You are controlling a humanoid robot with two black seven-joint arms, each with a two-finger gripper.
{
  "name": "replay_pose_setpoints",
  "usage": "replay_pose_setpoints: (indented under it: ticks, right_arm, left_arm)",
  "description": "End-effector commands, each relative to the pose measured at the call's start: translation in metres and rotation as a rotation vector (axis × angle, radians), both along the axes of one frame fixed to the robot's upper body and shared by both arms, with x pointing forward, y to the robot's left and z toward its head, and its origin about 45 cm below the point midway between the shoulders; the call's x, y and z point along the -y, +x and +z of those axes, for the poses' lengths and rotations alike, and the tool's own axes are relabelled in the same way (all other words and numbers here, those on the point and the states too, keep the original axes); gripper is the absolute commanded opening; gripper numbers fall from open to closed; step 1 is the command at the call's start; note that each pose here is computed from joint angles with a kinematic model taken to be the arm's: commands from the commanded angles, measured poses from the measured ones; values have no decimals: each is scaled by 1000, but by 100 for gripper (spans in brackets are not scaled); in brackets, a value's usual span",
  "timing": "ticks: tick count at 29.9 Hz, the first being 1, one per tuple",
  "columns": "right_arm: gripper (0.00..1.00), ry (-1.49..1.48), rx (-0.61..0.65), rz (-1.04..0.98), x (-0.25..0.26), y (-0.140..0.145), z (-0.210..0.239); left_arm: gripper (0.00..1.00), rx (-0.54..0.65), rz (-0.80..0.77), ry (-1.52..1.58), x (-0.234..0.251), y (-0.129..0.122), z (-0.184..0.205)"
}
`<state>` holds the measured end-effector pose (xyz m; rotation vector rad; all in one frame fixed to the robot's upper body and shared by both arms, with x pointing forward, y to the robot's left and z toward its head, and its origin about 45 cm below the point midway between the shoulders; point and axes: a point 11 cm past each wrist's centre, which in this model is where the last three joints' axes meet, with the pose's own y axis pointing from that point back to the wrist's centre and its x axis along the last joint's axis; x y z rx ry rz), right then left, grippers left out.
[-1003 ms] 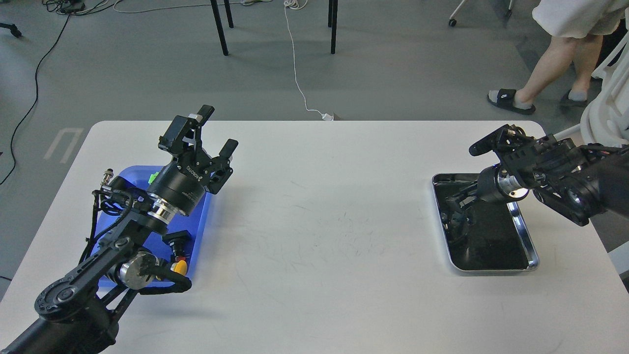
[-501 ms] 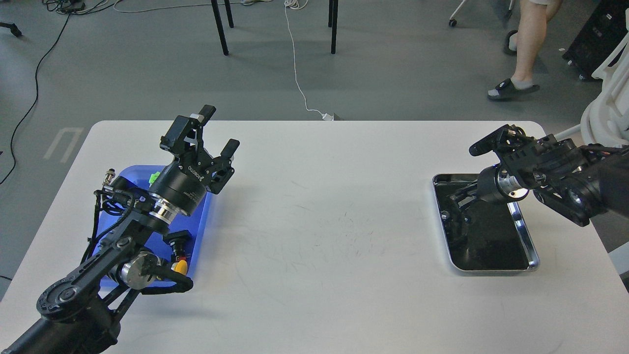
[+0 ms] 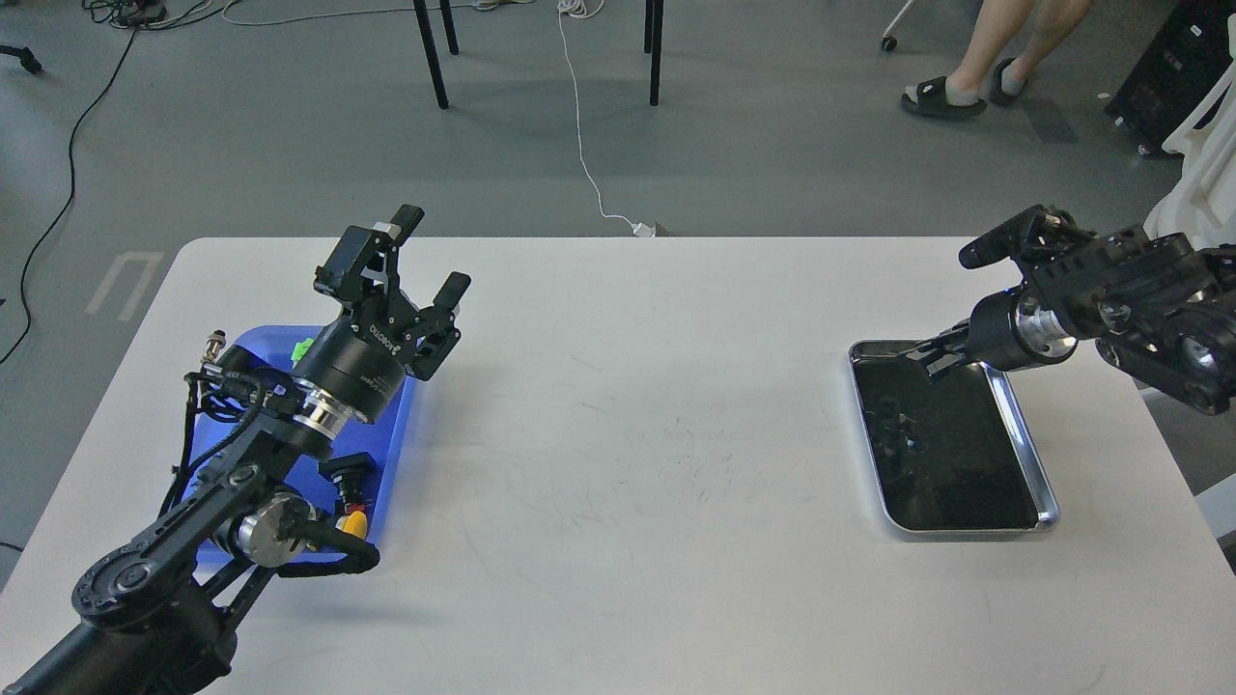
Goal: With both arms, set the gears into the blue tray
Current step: 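Carry the second black part to the table center and release it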
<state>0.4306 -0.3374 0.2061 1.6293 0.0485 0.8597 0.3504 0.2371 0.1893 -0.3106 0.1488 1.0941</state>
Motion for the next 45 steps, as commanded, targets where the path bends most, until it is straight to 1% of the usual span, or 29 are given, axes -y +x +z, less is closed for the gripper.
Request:
replay_pose_setpoints:
  ticks: [1, 3, 9, 13, 16, 20, 26, 33, 45]
  right_arm:
    - [22, 33, 26, 50, -24, 7, 20]
    - [22, 43, 35, 93, -44, 11, 25]
    - [22, 86, 6, 258, -133, 8, 8]
    - [22, 145, -27, 344, -195, -3, -4]
    - [22, 157, -34, 394, -223, -10, -11]
    - [22, 172, -62, 467, -256, -29, -28]
    - [22, 185, -93, 467, -257, -40, -45]
    - [22, 199, -92, 476, -250, -50, -65]
    - [23, 224, -93, 479, -249, -57, -76]
  left_arm:
    - [98, 1, -1, 0, -1, 0, 1]
    - [98, 3, 2, 3, -3, 1, 2]
    - [98, 7, 32, -12, -17, 4, 7]
    - [98, 9, 62, -43, -30, 7, 12]
    - [98, 9, 71, -25, -38, 6, 13]
    - [98, 3, 81, -21, -44, 4, 11]
    - [98, 1, 82, -20, -44, 3, 10]
    - [98, -9, 85, -20, -45, 0, 6]
    - [98, -15, 85, -18, -46, -2, 4]
